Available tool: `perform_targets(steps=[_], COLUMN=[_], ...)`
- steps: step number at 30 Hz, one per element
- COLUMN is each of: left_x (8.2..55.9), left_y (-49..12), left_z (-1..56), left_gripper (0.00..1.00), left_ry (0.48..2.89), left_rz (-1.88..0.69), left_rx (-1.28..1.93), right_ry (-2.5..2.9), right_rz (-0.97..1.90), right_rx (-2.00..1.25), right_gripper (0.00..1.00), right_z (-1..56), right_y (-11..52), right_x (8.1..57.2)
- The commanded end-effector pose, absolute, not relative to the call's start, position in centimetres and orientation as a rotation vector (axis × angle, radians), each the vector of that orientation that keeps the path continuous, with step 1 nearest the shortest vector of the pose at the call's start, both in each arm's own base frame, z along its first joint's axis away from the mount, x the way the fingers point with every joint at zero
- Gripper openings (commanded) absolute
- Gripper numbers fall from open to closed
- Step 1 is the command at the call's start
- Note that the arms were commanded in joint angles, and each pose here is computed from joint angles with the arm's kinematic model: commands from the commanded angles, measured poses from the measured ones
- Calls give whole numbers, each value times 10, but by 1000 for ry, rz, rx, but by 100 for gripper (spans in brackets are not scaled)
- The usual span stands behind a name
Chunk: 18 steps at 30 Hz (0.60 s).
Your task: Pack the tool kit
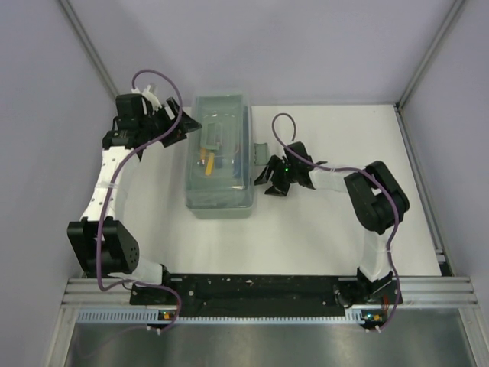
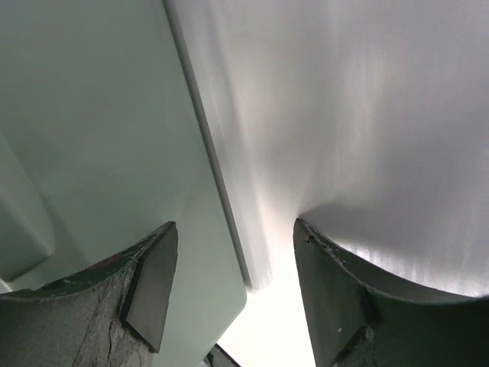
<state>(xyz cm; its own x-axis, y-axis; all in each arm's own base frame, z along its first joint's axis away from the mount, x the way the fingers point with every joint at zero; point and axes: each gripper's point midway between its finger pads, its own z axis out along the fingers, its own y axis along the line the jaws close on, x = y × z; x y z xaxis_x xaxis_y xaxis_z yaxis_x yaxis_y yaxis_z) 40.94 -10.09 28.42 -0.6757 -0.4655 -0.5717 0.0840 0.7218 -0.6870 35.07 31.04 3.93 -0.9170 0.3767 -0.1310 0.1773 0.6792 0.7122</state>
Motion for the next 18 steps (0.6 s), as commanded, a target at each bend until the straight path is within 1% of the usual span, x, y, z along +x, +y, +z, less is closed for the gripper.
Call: perform_targets(steps=[1, 6, 7, 9, 11, 14, 17, 18], left_x=[410, 410, 410, 407, 402, 401, 401, 401], left_y=[-106, -86, -76, -59, -57, -58, -53, -52], left_z=[314, 298, 287, 266, 252, 240, 229, 224], left_gripper=[77, 78, 78, 79, 80, 80, 81, 81], left_ry=[2052, 2106, 2136, 2213, 2272, 2299, 2321, 2333], left_rz=[-916, -740, -674, -560, -541, -548, -513, -502], left_rx=[-174, -200, -238, -341, -351, -354, -365, -366], right_ry=[2664, 2621, 2611, 2589, 2550, 2428, 2342, 2312], right_rz=[905, 842, 840, 866, 932, 1042, 1157, 1195], right_rx=[471, 455, 457, 433, 372, 279, 174, 136], right_gripper=[63, 63, 61, 60, 60, 66, 80, 83], right_z=[20, 35, 38, 47, 60, 85, 107, 113], right_y=[280, 258, 253, 247, 246, 245, 253, 257], right_x=[342, 345, 346, 350, 354, 367, 374, 377])
